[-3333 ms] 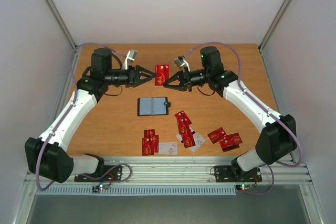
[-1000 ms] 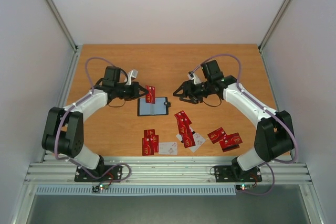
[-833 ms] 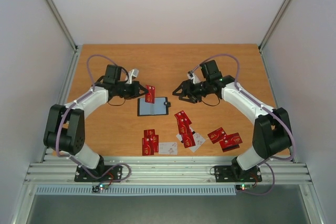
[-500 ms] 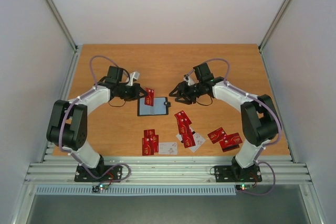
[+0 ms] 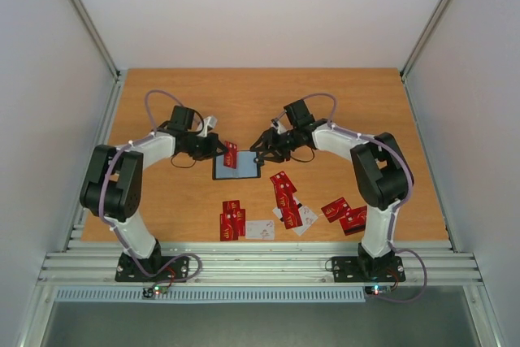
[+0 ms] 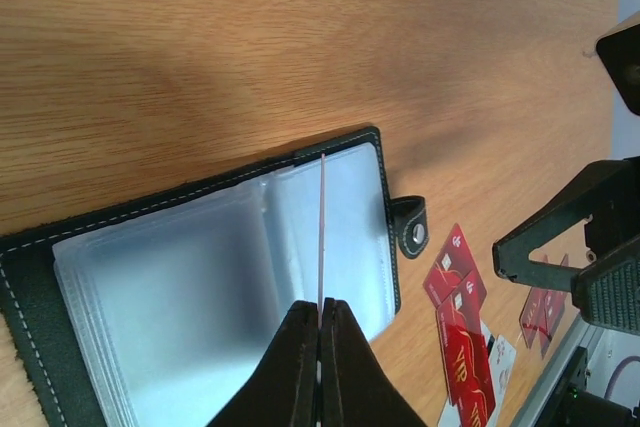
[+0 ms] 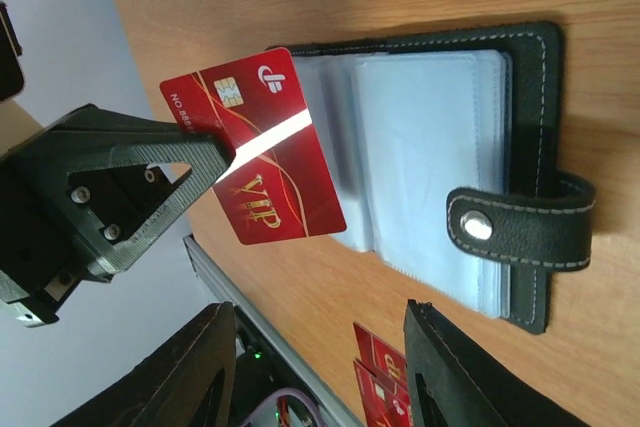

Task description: Put the credit cards into the card holder

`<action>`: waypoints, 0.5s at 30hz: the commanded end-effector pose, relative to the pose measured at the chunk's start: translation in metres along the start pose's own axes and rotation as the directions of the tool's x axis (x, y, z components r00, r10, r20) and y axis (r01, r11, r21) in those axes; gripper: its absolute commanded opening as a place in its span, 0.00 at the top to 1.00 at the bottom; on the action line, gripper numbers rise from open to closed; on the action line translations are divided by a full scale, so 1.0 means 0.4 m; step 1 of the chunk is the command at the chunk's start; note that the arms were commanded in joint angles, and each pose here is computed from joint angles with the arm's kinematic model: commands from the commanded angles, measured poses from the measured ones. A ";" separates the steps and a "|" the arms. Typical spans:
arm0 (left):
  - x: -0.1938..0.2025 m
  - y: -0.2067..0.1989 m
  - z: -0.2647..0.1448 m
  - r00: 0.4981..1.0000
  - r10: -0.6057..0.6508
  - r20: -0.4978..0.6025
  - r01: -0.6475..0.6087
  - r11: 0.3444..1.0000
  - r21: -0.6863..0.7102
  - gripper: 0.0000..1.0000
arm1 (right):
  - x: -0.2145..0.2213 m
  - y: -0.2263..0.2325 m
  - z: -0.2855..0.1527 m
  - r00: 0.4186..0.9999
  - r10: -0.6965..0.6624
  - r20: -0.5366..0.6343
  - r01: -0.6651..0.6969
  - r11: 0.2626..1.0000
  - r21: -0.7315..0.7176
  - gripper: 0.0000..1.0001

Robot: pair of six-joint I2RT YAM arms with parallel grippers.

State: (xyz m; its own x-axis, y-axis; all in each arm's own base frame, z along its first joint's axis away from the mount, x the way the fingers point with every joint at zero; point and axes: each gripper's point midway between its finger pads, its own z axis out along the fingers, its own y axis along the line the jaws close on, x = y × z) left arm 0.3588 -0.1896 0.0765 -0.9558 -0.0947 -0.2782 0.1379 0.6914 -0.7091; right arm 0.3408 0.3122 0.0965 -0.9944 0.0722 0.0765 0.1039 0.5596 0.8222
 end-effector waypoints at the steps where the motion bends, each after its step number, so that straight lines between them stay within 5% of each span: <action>1: -0.018 0.028 0.017 1.000 0.000 0.030 0.000 1.000 -0.017 1.00 | -0.025 0.019 0.022 1.000 -0.002 0.000 0.002 0.999 -0.034 0.53; 15: -0.010 0.054 0.057 0.993 -0.113 0.038 0.112 0.993 0.026 1.00 | -0.041 -0.038 0.072 0.999 0.047 -0.015 -0.048 0.998 -0.030 0.53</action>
State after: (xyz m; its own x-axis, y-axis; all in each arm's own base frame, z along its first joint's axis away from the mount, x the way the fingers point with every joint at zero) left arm 0.3606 -0.1879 0.0495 -0.9646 -0.1573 -0.2117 0.0458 0.6907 -0.7217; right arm 0.3525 0.3200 0.0682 -0.9875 0.0946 0.1259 0.1573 0.5453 0.8234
